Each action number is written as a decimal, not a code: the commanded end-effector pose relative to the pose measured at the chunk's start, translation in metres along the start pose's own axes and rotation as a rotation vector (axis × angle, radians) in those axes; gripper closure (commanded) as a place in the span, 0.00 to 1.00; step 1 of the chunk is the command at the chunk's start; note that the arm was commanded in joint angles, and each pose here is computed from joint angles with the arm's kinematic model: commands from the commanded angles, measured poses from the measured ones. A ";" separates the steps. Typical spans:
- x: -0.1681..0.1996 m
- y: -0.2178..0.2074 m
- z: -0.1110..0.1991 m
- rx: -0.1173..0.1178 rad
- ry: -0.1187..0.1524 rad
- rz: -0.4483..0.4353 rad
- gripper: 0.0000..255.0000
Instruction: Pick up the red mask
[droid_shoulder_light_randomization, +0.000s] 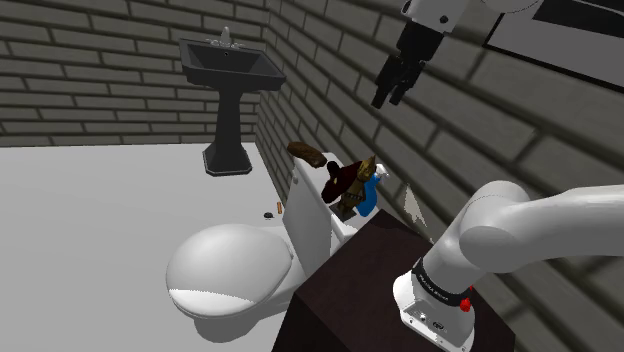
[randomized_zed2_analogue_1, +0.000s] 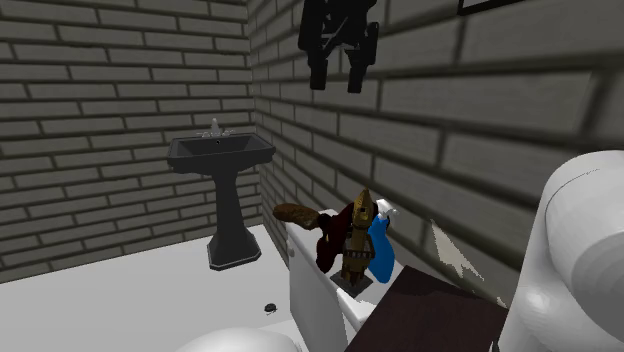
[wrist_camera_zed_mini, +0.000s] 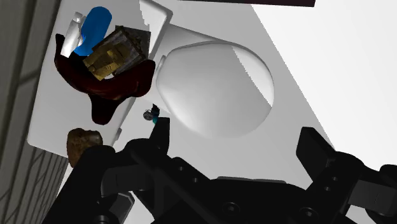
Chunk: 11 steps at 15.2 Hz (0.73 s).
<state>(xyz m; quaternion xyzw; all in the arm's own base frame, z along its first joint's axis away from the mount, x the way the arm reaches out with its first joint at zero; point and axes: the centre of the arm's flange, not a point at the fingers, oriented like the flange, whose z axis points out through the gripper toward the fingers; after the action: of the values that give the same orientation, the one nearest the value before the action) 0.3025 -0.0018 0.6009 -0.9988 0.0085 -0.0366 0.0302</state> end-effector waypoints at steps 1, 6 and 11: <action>0.000 0.000 0.000 0.000 0.000 0.000 0.00; 0.025 0.039 0.049 0.018 0.004 0.032 0.00; 0.049 0.077 0.099 0.035 0.008 0.063 0.00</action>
<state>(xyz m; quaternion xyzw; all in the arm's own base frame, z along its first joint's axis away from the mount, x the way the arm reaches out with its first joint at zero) 0.3506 -0.0690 0.5104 -0.9975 0.0364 -0.0383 0.0475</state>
